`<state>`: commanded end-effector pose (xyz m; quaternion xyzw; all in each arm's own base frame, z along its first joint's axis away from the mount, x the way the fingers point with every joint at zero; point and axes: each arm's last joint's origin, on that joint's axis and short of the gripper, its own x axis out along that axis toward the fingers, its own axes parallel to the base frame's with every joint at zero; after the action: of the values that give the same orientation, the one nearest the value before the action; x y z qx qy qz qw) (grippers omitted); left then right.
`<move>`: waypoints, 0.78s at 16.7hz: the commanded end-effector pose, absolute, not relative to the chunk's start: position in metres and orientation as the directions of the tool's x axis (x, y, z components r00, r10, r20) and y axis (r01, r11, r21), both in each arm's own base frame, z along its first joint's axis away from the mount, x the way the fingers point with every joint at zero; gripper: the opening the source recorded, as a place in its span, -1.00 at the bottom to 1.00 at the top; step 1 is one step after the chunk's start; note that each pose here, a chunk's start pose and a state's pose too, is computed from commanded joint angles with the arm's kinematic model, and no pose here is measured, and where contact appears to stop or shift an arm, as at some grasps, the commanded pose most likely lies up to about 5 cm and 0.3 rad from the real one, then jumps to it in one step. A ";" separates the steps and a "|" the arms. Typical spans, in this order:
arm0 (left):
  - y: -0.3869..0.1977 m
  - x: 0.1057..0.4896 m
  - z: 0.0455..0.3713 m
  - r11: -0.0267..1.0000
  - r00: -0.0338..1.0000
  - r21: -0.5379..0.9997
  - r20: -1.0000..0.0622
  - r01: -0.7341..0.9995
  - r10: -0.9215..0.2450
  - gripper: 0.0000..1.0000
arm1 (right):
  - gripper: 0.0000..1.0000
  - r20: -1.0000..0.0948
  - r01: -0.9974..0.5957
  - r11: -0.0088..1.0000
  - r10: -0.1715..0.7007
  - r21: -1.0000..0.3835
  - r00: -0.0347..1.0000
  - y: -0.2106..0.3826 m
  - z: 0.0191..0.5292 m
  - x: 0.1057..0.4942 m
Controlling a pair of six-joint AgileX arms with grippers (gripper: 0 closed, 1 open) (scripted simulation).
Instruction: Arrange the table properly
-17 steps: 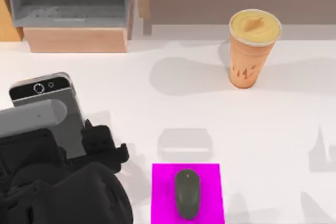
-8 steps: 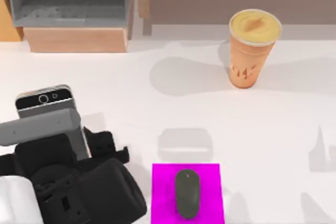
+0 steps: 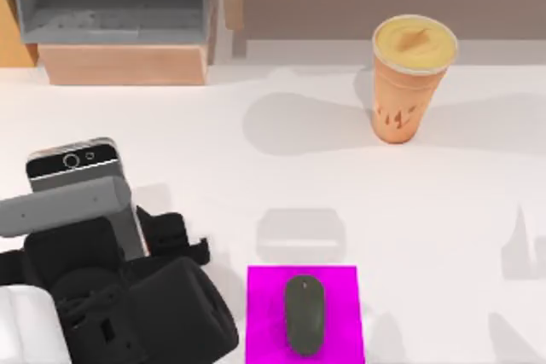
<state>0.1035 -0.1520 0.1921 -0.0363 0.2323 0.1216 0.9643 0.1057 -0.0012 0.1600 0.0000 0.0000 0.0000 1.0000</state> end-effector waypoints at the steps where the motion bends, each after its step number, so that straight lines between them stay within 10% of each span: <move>1: -0.152 0.104 0.192 0.968 0.862 -0.013 -0.457 -0.251 0.218 0.21 | 1.00 0.000 0.000 1.000 0.000 0.000 1.000 -0.001 0.160 0.106; 6: -0.152 0.104 0.192 0.968 0.862 -0.013 -0.457 -0.251 0.218 0.96 | 1.00 0.000 0.000 1.000 0.000 0.000 1.000 -0.001 0.160 0.106; 13: -0.152 0.104 0.192 0.968 0.862 -0.013 -0.457 -0.251 0.218 1.00 | 1.00 0.000 0.000 1.000 0.000 0.000 1.000 -0.001 0.160 0.106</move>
<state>0.1035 -0.1520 0.1921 -0.0363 0.2323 0.1216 0.9643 0.1057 -0.0012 0.1600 0.0000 0.0000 0.0000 1.0000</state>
